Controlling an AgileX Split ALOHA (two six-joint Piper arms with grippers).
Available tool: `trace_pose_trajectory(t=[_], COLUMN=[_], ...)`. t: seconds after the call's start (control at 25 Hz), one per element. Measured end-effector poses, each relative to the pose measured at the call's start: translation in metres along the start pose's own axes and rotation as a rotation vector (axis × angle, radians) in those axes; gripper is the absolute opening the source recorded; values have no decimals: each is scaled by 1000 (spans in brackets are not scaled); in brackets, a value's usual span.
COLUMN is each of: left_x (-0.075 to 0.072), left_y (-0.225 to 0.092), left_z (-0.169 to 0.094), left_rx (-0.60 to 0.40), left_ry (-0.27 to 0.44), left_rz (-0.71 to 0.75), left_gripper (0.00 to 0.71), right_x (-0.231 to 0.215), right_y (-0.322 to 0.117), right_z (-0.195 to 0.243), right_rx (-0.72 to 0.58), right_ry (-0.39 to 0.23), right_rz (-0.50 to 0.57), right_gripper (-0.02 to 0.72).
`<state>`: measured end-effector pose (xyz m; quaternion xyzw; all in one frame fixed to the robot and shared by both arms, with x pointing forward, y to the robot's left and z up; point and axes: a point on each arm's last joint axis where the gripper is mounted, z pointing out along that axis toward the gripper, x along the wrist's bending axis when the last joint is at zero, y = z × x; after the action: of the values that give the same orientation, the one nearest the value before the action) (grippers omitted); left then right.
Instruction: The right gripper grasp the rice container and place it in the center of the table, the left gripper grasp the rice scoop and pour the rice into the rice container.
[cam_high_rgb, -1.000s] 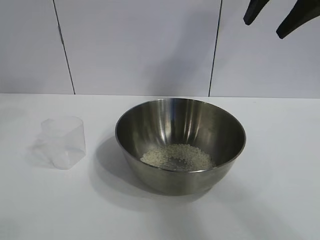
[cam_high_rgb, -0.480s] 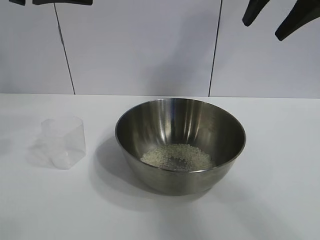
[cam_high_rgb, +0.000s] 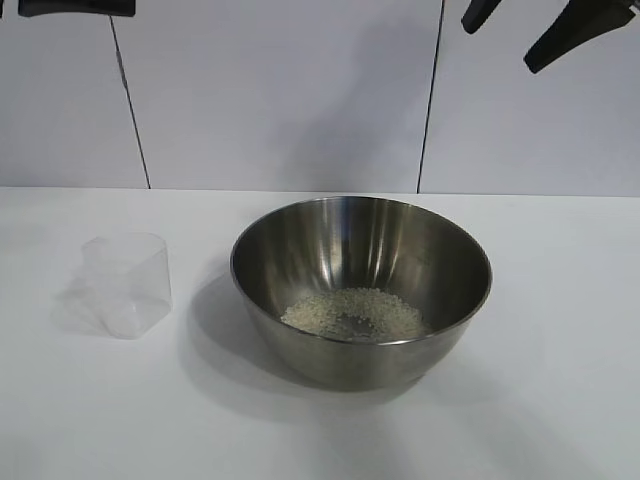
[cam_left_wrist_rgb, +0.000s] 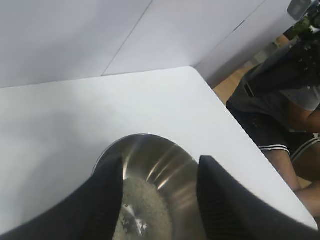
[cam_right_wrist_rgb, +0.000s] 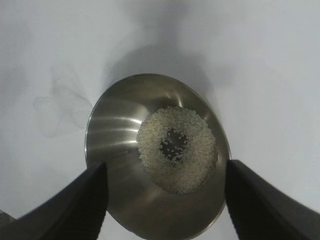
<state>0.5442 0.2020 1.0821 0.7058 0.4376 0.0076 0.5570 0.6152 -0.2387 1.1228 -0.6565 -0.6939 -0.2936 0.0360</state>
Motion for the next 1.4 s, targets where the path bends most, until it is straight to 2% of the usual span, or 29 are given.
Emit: trace_pose_trajectory(t=[0.24,0.36,0.6,0.72,0.92,1.4], left_x=[1,1,16,23,23,25], left_y=[-3,-4,-30,-38,-39,-55], left_z=[1,2,36,44,44,45], left_rx=[6,9,133,165,172,210], left_ry=[6,5,-32,-31,-31,-25], left_rz=[2,-55,-242,-321,-390,-448], left_gripper=[347,374,384,384,384,384], right_x=[25,43,65,66,64,63], right_y=[-6,-12,-22,-23,-23,-23], right_z=[11,19,29,30,30,30], right_rx=[34,58,93,96,95,95], right_ry=[18,19,-24,-35,-59,-74], right_rz=[-72,-136,-245,-256,-266,-272], right_gripper=[463,463,463,463,463,463])
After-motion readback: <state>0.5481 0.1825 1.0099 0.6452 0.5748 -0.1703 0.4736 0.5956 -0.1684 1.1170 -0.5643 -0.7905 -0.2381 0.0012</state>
